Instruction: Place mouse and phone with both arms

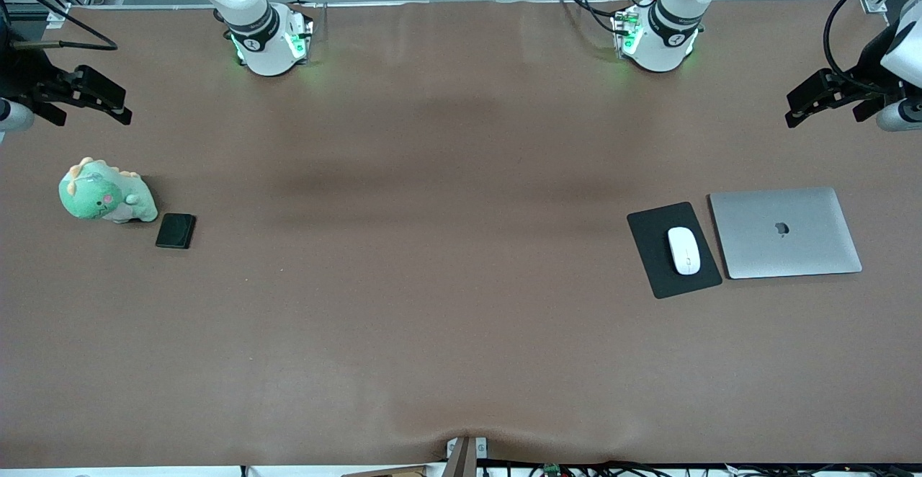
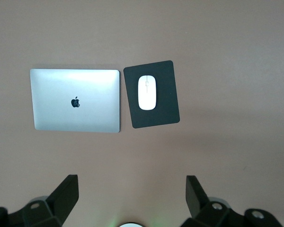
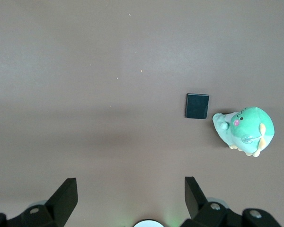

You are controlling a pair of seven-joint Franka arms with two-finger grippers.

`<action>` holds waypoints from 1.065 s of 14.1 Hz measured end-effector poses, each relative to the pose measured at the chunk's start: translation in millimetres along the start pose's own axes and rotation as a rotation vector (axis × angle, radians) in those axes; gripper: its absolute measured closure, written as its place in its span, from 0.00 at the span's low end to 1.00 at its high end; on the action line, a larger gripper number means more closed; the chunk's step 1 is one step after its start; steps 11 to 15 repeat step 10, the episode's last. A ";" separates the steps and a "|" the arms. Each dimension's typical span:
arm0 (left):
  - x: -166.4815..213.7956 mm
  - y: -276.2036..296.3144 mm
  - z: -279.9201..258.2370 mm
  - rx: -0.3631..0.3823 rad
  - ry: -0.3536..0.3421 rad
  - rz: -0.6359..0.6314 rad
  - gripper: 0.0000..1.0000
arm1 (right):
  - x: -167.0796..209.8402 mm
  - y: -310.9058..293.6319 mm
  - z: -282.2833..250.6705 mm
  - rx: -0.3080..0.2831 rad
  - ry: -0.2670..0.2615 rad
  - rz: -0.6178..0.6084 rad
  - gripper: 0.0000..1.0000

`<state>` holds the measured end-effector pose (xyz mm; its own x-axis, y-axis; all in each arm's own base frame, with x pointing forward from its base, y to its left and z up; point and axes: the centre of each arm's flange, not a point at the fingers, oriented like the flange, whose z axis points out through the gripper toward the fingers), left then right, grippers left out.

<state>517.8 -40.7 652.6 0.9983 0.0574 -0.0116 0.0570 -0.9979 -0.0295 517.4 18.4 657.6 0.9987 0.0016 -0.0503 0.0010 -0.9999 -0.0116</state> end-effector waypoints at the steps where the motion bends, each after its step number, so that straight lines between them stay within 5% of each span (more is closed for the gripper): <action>1: 0.0 0.0 0.0 0.000 0.000 0.000 0.00 | 0.0 0.2 0.5 0.000 -0.001 0.000 0.00; 15: 0.0 0.2 -0.9 0.000 0.002 0.000 0.00 | -5.5 10.2 5.0 0.000 -0.054 0.021 0.00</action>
